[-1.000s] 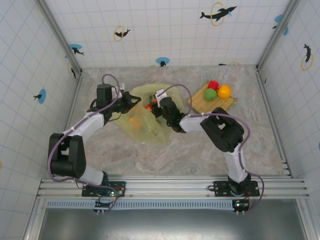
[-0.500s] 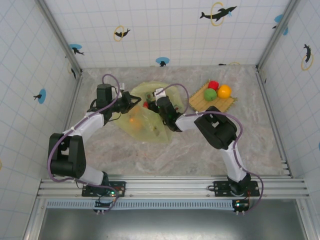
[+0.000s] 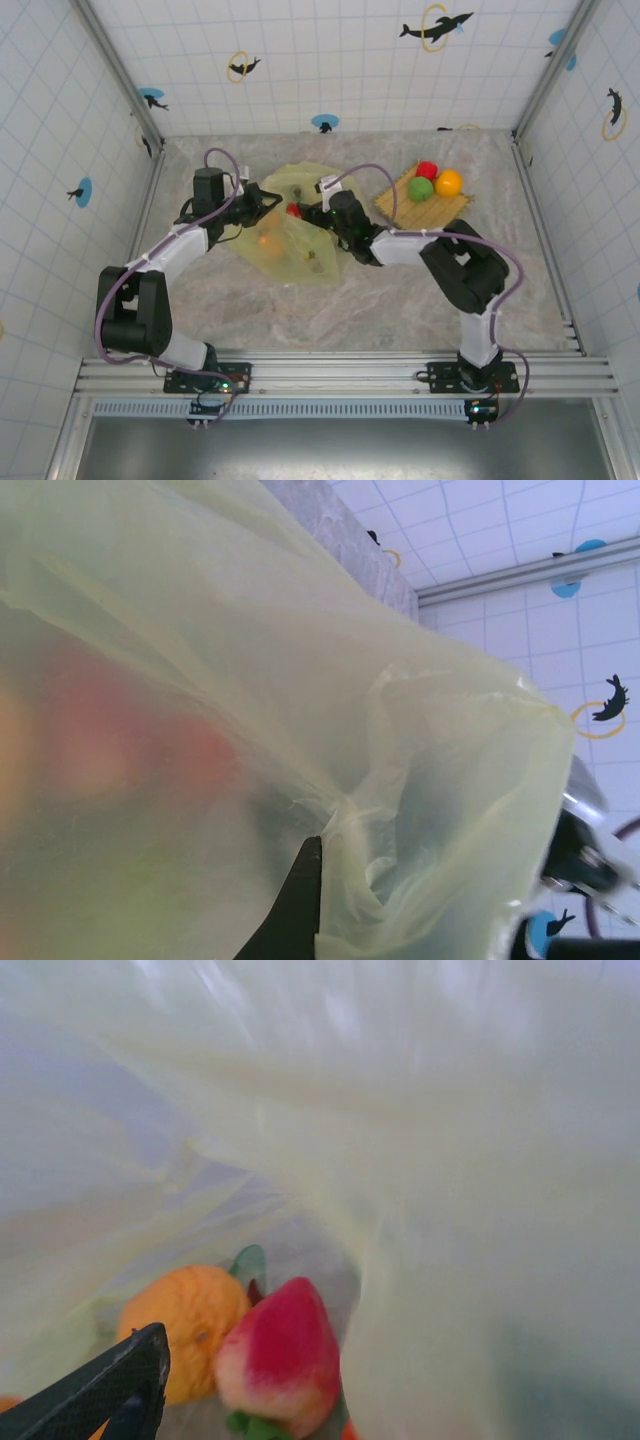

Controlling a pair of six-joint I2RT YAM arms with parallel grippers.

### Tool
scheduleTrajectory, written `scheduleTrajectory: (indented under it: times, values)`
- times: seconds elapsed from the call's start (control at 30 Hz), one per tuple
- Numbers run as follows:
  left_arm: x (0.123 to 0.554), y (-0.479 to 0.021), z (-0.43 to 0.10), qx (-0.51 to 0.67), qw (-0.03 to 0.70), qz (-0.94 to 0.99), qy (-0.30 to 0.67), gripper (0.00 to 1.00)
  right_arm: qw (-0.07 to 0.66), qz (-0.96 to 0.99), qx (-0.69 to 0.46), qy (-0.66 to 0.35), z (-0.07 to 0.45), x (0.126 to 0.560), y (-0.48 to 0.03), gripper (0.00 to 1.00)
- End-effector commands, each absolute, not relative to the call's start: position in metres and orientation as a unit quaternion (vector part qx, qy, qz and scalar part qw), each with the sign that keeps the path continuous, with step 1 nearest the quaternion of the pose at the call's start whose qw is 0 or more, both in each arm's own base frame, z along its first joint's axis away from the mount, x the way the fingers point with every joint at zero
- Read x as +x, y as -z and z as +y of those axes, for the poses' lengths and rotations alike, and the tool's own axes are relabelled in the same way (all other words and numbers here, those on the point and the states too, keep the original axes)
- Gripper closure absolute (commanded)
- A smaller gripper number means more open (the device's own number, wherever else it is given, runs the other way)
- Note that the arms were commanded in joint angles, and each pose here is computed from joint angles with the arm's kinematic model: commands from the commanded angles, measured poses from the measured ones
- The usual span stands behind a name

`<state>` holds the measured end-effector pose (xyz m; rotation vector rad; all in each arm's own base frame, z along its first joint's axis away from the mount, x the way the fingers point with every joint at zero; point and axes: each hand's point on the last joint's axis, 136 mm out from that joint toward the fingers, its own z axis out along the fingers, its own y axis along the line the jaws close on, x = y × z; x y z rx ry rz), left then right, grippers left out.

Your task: Place the fruits into the plastic bag

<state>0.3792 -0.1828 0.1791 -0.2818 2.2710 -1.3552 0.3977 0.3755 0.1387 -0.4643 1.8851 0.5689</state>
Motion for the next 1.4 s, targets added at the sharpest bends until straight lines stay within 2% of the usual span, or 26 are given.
scheduleTrajectory:
  times: [0.0,0.3,0.5,0.67,0.8,1.0,1.37]
  values:
    - [0.38,-0.172,-0.179,-0.101,0.24,0.834,0.486,1.0,0.512,0.792,-0.224,-0.246,0.363,0.376,-0.149,0.15]
    - [0.381,-0.171,-0.176,-0.101,0.247,0.839,0.473,1.0,0.467,0.814,-0.261,-0.227,0.309,0.331,-0.15,0.18]
    - [0.383,-0.165,-0.175,-0.104,0.243,0.845,0.466,1.0,0.493,0.816,-0.229,-0.197,0.26,0.321,-0.168,0.16]
    - [0.383,-0.163,-0.175,-0.104,0.241,0.845,0.466,1.0,0.523,0.839,-0.115,-0.102,0.178,0.35,-0.171,0.08]
    - [0.382,-0.165,-0.175,-0.102,0.243,0.844,0.467,1.0,0.501,0.864,-0.035,-0.043,0.122,0.384,-0.162,0.05]
    - [0.382,-0.166,-0.176,-0.103,0.239,0.842,0.472,1.0,0.442,0.895,-0.036,0.033,0.099,0.434,-0.143,0.03]
    - [0.382,-0.168,-0.176,-0.102,0.242,0.842,0.472,1.0,0.362,0.924,-0.063,0.102,0.094,0.499,-0.108,0.05]
